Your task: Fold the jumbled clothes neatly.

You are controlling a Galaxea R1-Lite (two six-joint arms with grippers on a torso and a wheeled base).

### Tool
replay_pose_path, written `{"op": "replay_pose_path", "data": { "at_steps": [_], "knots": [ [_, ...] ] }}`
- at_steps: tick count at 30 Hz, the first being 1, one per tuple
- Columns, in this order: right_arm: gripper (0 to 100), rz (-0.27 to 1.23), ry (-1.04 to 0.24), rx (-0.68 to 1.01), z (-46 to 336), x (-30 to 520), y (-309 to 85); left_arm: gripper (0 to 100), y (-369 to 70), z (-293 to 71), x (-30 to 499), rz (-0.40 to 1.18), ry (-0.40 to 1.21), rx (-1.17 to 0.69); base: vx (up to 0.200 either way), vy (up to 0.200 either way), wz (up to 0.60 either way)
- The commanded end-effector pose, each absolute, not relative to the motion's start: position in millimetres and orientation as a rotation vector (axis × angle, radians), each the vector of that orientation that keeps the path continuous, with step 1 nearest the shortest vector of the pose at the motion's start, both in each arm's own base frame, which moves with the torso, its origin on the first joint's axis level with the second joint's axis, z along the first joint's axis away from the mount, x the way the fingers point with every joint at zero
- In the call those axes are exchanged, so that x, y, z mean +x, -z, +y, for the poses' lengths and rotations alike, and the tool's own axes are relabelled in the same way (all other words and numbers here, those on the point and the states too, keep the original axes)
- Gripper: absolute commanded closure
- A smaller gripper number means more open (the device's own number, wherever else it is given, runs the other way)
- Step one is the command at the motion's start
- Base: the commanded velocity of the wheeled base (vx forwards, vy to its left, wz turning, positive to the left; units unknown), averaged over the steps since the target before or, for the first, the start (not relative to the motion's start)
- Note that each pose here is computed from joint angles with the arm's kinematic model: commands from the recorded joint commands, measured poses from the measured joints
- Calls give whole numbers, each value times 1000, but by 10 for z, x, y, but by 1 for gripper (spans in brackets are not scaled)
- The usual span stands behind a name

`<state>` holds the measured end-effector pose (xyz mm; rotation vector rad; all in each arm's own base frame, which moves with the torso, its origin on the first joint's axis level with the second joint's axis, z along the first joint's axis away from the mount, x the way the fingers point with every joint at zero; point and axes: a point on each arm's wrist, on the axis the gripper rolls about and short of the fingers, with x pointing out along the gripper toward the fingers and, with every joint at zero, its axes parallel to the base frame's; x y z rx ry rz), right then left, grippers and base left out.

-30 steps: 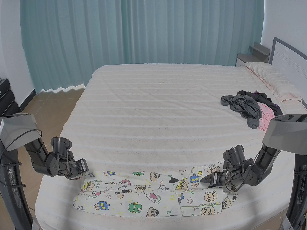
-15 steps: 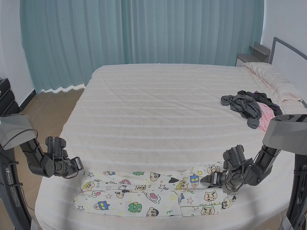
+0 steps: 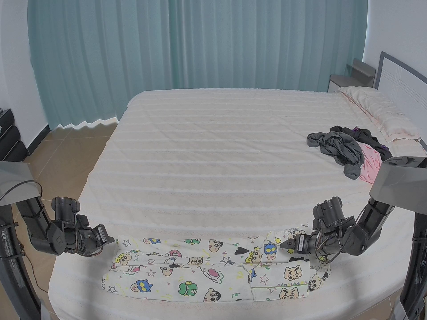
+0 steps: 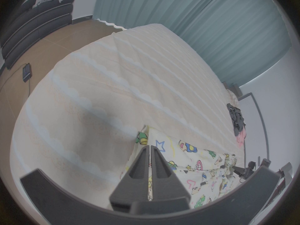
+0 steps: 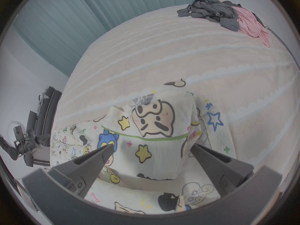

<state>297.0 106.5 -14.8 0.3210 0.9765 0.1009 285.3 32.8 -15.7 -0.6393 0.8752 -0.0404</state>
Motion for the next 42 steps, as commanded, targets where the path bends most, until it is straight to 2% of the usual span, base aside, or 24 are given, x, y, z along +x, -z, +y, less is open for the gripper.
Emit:
{"op": "replay_pose_path", "data": {
  "at_steps": [1, 5, 6, 10, 19, 20, 30, 37, 42],
  "knots": [
    [0, 889, -119, 342, 1037, 2954, -155, 100, 165, 319, 2715, 876, 63, -661, 0, 0, 0],
    [0, 882, -84, 373, 943, 2859, -237, 100, 166, 314, 2713, 865, 65, -663, 0, 0, 0],
    [0, 920, -40, 441, 875, 2689, -224, 100, 171, 322, 2736, 859, 54, -688, 0, 0, 0],
    [0, 930, 2, 542, 838, 2530, -228, 100, 180, 333, 2752, 856, 46, -703, 0, 0, 0],
    [0, 759, -45, 689, 799, 2307, -318, 100, 269, 335, 2713, 846, 53, -690, 0, 0, 0],
    [0, 755, -49, 691, 796, 2287, -314, 0, 270, 335, 2712, 837, 54, -689, 0, 0, 0],
    [0, 770, -58, 690, 796, 2195, -295, 0, 332, 323, 2636, 840, 69, -655, 0, 0, 0],
    [0, 787, -70, 693, 812, 2197, -272, 0, 543, 297, 2474, 927, 120, -402, 0, 0, 0],
    [0, 788, -88, 689, 849, 2176, -288, 0, 553, 210, 2484, 929, 142, -358, 0, 0, 0]
  ]
}}
